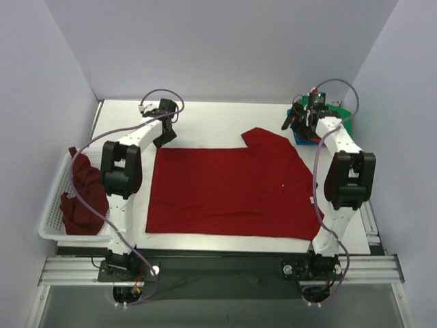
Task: Fold and stack the t-shirts
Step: Grap the side of the flattened tshirt furthest away from the robot with both arms
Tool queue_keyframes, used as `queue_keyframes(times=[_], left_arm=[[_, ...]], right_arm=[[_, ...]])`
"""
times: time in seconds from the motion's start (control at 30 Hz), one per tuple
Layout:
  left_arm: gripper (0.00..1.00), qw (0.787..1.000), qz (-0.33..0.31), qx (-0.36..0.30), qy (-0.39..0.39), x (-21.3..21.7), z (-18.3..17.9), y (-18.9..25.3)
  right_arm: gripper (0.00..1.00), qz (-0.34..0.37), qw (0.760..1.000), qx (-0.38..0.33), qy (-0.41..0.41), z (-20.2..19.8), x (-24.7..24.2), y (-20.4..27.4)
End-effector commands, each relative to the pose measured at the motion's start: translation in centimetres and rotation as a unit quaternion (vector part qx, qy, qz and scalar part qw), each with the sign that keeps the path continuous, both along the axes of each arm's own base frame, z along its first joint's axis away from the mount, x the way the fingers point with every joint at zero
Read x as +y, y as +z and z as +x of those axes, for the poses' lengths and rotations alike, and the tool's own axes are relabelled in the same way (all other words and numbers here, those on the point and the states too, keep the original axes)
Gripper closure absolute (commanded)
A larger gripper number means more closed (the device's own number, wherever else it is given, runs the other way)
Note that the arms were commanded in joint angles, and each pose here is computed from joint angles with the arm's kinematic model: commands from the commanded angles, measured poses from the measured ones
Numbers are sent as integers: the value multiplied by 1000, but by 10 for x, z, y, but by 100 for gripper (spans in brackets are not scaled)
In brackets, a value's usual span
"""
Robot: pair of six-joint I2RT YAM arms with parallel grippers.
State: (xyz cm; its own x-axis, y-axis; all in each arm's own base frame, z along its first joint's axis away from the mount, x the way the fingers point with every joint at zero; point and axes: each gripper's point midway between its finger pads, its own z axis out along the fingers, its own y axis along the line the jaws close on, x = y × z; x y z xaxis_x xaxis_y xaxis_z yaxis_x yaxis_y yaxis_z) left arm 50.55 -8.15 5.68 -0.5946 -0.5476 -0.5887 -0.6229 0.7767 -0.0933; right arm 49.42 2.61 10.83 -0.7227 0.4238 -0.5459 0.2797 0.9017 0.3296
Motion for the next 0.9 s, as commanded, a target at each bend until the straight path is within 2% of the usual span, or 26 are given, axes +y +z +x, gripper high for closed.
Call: queue_keyframes(times=[0.0, 0.33, 0.43, 0.57, 0.6, 0.7, 0.87], left_arm=[[46, 1000, 8, 16, 6, 4, -1, 6], [49, 998, 6, 51, 22, 4, -11, -23], [54, 998, 6, 53, 22, 3, -9, -27], [65, 999, 1, 52, 15, 0, -6, -30], [74, 998, -1, 53, 14, 0, -7, -30], [87, 999, -5, 51, 6, -2, -9, -28], [95, 999, -14, 32, -10, -4, -12, -15]], right_arm=[[35, -15, 1000, -3, 22, 10, 3, 4], [35, -38, 998, 26, 48, 29, -1, -27], [35, -47, 997, 33, 56, 33, -3, -34], [35, -51, 996, 42, 65, 37, -3, -43], [35, -51, 995, 47, 66, 37, -3, -45], [35, -61, 993, 52, 83, 41, 6, -50], [34, -79, 991, 65, 84, 46, 1, -60]])
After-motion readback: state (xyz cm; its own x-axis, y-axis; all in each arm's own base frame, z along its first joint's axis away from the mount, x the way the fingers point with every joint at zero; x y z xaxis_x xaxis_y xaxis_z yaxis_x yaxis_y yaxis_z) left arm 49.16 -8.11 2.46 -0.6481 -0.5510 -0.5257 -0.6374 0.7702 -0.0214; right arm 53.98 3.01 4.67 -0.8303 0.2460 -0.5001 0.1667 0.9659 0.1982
